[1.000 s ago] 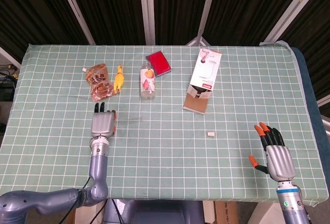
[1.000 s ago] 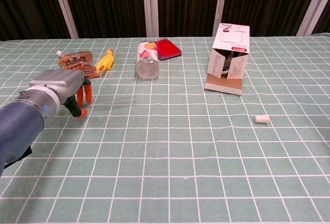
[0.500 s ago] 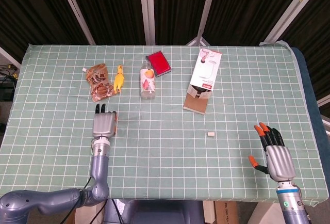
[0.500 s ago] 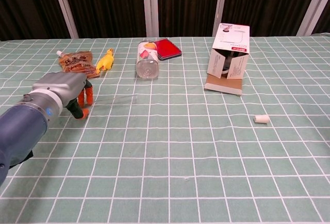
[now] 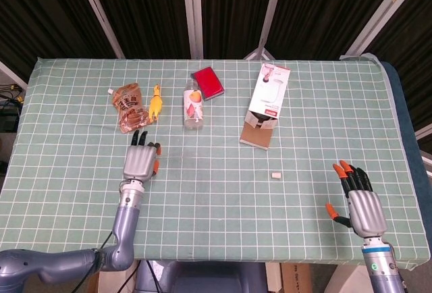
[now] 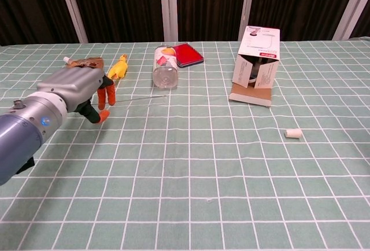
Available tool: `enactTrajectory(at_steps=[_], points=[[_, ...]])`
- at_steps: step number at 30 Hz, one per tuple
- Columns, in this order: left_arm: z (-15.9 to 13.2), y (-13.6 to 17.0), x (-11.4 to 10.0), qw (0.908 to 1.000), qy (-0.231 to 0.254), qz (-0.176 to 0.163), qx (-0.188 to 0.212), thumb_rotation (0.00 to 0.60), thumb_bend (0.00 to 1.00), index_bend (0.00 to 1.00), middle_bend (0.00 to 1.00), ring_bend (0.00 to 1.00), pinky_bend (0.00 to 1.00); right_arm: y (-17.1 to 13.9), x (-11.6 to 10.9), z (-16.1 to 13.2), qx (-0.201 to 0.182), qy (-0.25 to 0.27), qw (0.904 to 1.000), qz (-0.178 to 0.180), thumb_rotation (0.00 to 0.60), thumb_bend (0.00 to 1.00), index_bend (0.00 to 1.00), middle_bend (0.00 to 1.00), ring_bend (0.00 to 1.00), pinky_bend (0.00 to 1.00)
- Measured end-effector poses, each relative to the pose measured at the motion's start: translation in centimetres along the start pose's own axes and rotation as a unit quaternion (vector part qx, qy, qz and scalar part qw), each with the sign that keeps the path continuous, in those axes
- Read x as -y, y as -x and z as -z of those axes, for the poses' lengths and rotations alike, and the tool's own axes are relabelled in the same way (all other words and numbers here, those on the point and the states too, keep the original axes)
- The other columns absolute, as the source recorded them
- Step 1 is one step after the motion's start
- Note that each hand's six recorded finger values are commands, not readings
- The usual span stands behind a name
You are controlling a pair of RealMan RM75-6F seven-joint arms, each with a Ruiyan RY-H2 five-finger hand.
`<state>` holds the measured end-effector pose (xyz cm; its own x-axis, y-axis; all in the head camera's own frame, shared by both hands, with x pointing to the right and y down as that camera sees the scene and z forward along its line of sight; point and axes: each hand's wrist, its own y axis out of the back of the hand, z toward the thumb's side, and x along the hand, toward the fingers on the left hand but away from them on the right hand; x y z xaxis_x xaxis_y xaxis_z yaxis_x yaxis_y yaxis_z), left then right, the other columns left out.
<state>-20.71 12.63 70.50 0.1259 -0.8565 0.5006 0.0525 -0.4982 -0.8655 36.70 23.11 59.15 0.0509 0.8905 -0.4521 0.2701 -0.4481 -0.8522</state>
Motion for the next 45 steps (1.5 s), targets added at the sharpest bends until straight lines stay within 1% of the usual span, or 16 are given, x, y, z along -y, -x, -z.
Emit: enactTrajectory(at_steps=[6, 8, 13, 16, 22, 29, 38, 45], points=[[0.3, 0.6, -2.1, 0.9969, 0.007, -0.046, 0.064, 0.6, 0.71, 0.5, 0.5, 0.1, 0.0, 0.6, 0.1, -0.5, -0.005, -0.005, 1.0, 0.0, 0.6, 0.35, 0.01, 0.0, 0.0, 0.0], [0.6, 0.8, -2.8, 0.995, 0.015, -0.057, 0.08, 0.6, 0.71, 0.5, 0.5, 0.1, 0.0, 0.9, 0.2, -0.8, -0.007, -0.011, 0.9999, -0.004, 0.6, 0.35, 0.05, 0.0, 0.0, 0.0], [1.7, 1.1, -4.4, 0.9911, 0.038, -0.074, 0.103, 0.6, 0.71, 0.5, 0.5, 0.09, 0.0, 2.0, 1.1, -1.6, -0.009, -0.032, 0.9993, -0.02, 0.6, 0.35, 0.26, 0.03, 0.0, 0.0], [2.2, 1.3, -5.4, 0.9892, 0.048, -0.082, 0.112, 0.6, 0.71, 0.5, 0.5, 0.1, 0.0, 2.9, 2.0, -2.5, -0.012, -0.042, 0.9985, -0.032, 0.6, 0.35, 0.32, 0.06, 0.0, 0.0], [2.6, 1.7, -6.7, 0.9867, 0.068, -0.087, 0.118, 0.6, 0.71, 0.5, 0.5, 0.09, 0.0, 5.2, 4.5, -5.1, -0.018, -0.052, 0.9971, -0.052, 0.6, 0.35, 0.39, 0.1, 0.0, 0.0], [2.6, 2.2, -7.9, 0.9837, 0.085, -0.094, 0.128, 0.6, 0.71, 0.5, 0.5, 0.09, 0.0, 8.0, 7.2, -7.0, -0.008, -0.07, 0.9956, -0.063, 0.6, 0.35, 0.42, 0.12, 0.0, 0.0], [3.9, 2.1, -8.6, 0.9841, 0.088, -0.099, 0.118, 0.6, 0.71, 0.5, 0.5, 0.09, 0.0, 10.0, 9.2, -7.4, 0.008, -0.091, 0.9932, -0.073, 0.6, 0.35, 0.43, 0.13, 0.0, 0.0], [4.4, 1.9, -8.8, 0.9844, 0.088, -0.1, 0.115, 0.6, 0.71, 0.5, 0.5, 0.1, 0.0, 11.0, 10.2, -7.5, 0.019, -0.1, 0.9919, -0.077, 0.6, 0.35, 0.47, 0.15, 0.0, 0.0]])
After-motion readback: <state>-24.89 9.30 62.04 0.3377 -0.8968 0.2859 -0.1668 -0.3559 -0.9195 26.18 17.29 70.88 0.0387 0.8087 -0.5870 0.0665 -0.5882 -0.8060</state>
